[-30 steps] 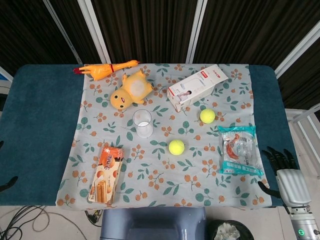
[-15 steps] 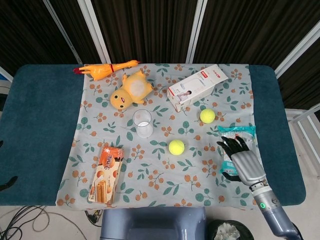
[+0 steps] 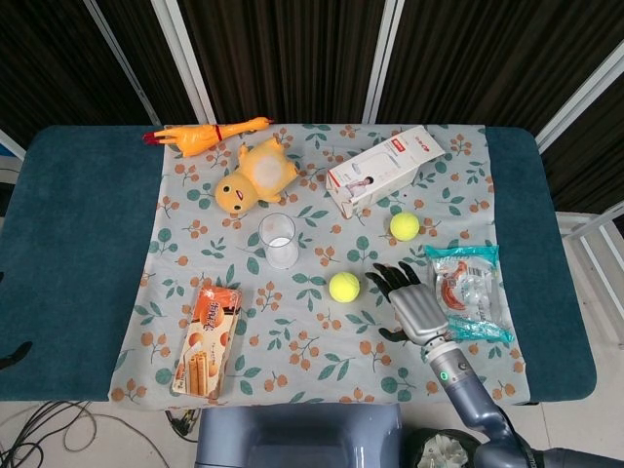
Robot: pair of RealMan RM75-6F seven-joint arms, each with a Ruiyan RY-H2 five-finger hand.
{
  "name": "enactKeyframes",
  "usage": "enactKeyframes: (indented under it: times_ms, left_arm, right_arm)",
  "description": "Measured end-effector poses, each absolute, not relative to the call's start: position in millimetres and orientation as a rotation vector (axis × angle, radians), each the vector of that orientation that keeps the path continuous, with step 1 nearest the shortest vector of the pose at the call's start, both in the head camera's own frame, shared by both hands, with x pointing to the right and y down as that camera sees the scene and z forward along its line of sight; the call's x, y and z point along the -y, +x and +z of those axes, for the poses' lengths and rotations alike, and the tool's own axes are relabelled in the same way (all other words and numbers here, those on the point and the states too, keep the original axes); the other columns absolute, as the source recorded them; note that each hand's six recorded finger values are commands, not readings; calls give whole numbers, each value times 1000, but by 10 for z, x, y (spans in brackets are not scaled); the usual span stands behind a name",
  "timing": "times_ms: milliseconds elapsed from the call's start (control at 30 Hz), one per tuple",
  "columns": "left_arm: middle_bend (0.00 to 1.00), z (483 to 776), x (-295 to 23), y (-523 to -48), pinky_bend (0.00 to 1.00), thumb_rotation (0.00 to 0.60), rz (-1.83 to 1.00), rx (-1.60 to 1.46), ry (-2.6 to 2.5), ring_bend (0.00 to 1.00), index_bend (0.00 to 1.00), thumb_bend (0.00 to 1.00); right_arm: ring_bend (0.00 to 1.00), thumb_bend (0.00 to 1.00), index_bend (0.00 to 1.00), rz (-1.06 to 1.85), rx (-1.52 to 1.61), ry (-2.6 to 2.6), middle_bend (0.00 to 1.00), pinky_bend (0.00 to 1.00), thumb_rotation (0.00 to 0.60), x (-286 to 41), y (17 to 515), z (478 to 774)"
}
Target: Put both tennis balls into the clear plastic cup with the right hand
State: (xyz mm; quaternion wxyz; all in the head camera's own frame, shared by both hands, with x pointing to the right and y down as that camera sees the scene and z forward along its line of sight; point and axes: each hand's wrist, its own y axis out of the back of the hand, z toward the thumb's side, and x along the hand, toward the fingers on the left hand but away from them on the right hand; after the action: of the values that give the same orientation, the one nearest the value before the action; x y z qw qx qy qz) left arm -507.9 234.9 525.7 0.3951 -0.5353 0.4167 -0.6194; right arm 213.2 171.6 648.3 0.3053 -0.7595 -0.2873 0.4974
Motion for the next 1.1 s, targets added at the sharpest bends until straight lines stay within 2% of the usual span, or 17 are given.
enactKeyframes:
  times_ms: [300, 867, 967, 1100]
  left_arm:
    - [0, 5270, -2329, -5104, 91, 600, -1579, -1062, -1355, 0, 69, 2]
    - [0, 5262, -2302, -5150, 91, 600, -1590, -1078, -1350, 0, 87, 2]
    - [0, 5258, -2299, -5159, 91, 600, -1591, -1081, -1349, 0, 88, 2]
    - [0, 5257, -2297, -5162, 93, 600, -1593, -1082, -1349, 0, 88, 1]
  right_arm:
    - [198, 262, 192, 1337, 790, -2031, 90, 0, 600, -1617, 1893, 6801]
    - [304, 261, 299, 1339, 826, -2054, 192, 44, 600, -1539, 1526, 7220]
    - [347, 262, 349, 1342, 824, -2037, 240, 91, 600, -1518, 1508, 7268]
    - [460, 307, 444, 1337, 834, -2026, 328, 225, 600, -1502, 1484, 7298]
